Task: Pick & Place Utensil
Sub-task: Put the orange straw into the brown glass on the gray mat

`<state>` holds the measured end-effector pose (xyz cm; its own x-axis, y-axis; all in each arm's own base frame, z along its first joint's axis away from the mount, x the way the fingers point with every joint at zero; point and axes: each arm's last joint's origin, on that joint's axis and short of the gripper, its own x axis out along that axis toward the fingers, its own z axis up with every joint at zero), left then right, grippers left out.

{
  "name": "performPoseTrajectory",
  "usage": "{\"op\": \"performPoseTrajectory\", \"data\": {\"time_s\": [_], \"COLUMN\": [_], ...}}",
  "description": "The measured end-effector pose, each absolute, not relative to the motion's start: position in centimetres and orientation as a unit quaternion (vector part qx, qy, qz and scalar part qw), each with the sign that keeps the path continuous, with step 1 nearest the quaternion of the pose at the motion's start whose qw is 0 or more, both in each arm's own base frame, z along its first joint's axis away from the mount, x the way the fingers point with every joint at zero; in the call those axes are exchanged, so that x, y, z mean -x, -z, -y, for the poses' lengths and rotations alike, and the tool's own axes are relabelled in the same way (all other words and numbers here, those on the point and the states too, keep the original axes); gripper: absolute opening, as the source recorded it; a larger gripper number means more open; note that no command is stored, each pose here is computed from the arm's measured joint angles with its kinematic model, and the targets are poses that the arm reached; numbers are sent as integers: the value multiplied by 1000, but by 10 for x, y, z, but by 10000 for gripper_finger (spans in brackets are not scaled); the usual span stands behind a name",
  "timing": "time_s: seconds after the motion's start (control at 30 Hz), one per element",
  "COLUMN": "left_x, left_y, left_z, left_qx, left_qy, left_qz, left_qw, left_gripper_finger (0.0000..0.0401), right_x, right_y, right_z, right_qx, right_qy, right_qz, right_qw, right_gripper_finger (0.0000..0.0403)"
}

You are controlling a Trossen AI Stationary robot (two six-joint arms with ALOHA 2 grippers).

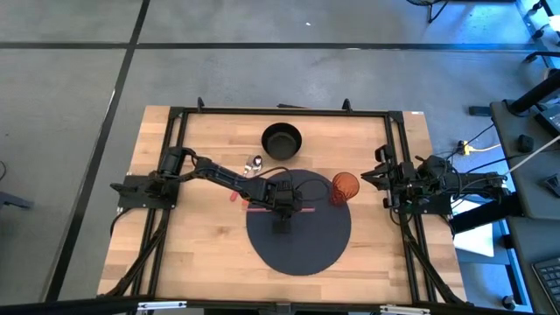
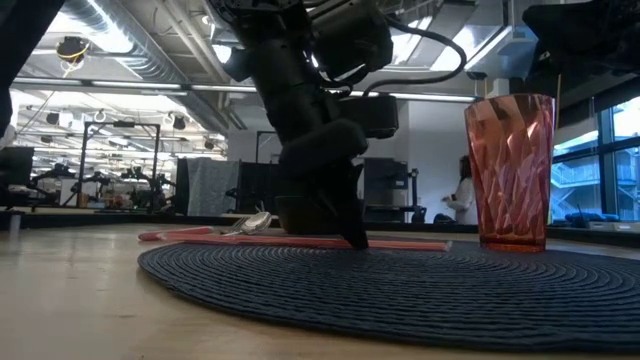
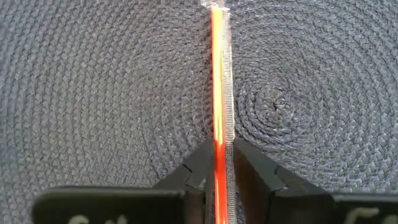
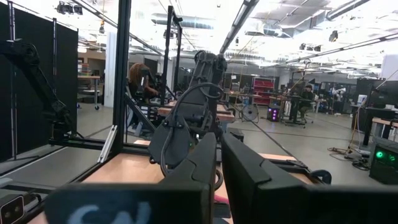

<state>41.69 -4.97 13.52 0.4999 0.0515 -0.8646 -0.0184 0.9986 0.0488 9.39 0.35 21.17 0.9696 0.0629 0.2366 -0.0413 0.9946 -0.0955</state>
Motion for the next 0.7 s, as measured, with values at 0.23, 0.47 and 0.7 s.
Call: {"op": "performPoseTrajectory", "data": {"time_s": [0.23, 0.47, 0.7], "left_x": [-417, -417, -416], "left_y": [-135, -136, -144], "left_z": [49, 50, 50], "left_qx": [-23, -30, -27], "left_qy": [-20, -22, -23], "left_qz": [-499, -498, -489], "left_qw": [866, 866, 872], "left_gripper_finger": [12, 3, 2], "right_x": [-94, -94, -94], "right_y": [-212, -212, -212], "right_z": [-4, -4, -4], "right_qx": [45, 45, 45], "right_qy": [-26, -26, -26], "right_qz": [120, 120, 120], "right_qw": [991, 991, 991], "right_gripper_finger": [28, 28, 28]}}
